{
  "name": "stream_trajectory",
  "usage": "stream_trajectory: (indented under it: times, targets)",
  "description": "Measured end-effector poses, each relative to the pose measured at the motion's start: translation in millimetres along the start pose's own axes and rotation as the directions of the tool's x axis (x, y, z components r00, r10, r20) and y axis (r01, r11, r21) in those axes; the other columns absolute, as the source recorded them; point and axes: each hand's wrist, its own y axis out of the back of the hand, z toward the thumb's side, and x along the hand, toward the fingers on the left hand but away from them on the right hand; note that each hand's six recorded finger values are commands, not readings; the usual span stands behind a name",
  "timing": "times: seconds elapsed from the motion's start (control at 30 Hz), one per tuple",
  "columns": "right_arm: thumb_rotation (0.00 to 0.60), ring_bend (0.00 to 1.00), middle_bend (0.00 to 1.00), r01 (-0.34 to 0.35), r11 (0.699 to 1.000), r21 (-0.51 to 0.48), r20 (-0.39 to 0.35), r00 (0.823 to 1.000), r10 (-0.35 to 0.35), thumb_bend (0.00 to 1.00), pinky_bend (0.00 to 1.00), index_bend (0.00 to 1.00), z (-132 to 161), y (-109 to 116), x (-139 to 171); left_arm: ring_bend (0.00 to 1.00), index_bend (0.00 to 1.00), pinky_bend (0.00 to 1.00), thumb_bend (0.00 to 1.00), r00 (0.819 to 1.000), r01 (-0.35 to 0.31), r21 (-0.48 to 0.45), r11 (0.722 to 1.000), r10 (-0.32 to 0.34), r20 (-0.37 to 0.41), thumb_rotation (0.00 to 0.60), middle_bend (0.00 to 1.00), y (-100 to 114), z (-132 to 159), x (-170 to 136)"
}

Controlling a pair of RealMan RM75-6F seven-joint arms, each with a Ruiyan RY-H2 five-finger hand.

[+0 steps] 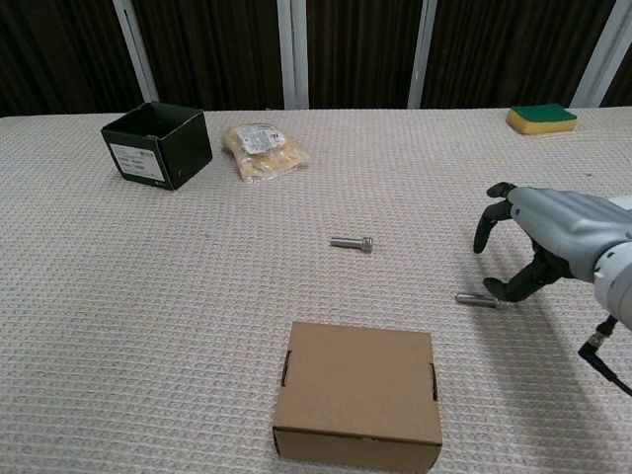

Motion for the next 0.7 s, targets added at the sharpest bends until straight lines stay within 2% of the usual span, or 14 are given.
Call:
stream_trajectory:
  times: [0.3, 0.7]
  targets:
    - [0.6, 0.0, 0.0, -0.033, 0.999, 0.005, 0.009, 0.999, 0.033, 0.36, 0.0, 0.47, 12.6, -13.2, -0.7, 0.0, 0.17, 0.05, 0.15, 1.0, 0.001, -0.003, 1.0, -0.001, -0.002, 0.6, 0.12, 0.4, -0.7, 0.7]
    - [0.6, 0.0, 0.0, -0.049, 0.999, 0.014, 0.017, 0.999, 0.049, 0.36, 0.0, 0.48, 16.8, -23.3, -2.8, 0.0, 0.17, 0.05, 0.15, 1.0, 0.0, -0.006, 1.0, 0.0, -0.005, 0.6, 0.12, 1.4, -2.2, 1.0]
